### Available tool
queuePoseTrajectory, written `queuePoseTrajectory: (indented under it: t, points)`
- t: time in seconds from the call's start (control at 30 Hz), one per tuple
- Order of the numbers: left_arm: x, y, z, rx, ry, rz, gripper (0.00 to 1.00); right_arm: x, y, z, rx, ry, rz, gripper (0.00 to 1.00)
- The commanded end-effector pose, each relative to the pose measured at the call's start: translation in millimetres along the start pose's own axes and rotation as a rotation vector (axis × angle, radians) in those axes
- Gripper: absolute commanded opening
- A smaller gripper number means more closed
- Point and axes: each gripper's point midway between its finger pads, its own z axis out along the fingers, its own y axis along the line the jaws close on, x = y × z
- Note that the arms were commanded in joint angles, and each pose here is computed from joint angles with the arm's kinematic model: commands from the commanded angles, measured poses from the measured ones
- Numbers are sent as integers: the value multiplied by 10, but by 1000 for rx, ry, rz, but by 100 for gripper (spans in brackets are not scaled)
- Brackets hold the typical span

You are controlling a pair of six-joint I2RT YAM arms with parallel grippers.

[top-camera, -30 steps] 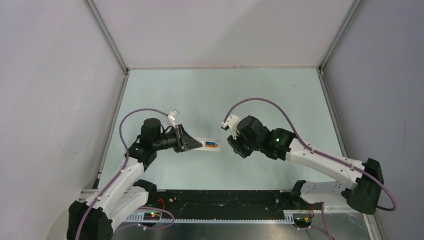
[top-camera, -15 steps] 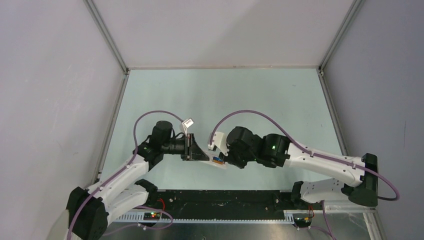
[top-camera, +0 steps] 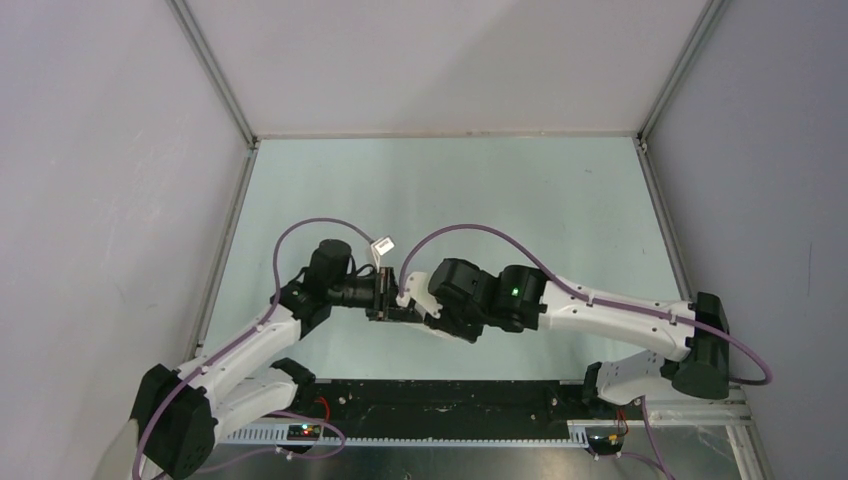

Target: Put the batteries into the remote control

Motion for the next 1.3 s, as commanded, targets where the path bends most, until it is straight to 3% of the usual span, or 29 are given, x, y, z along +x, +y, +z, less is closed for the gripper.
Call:
queuePoseTrajectory:
  t: [0.0,1.27]
  points:
    - [-189,-243,-17,52,-39,121,0,-196,0,-36,1,-32,9,31]
    - [-200,-286,-42,60,-52,140,0,-262,-135,80,36,-19,88,32]
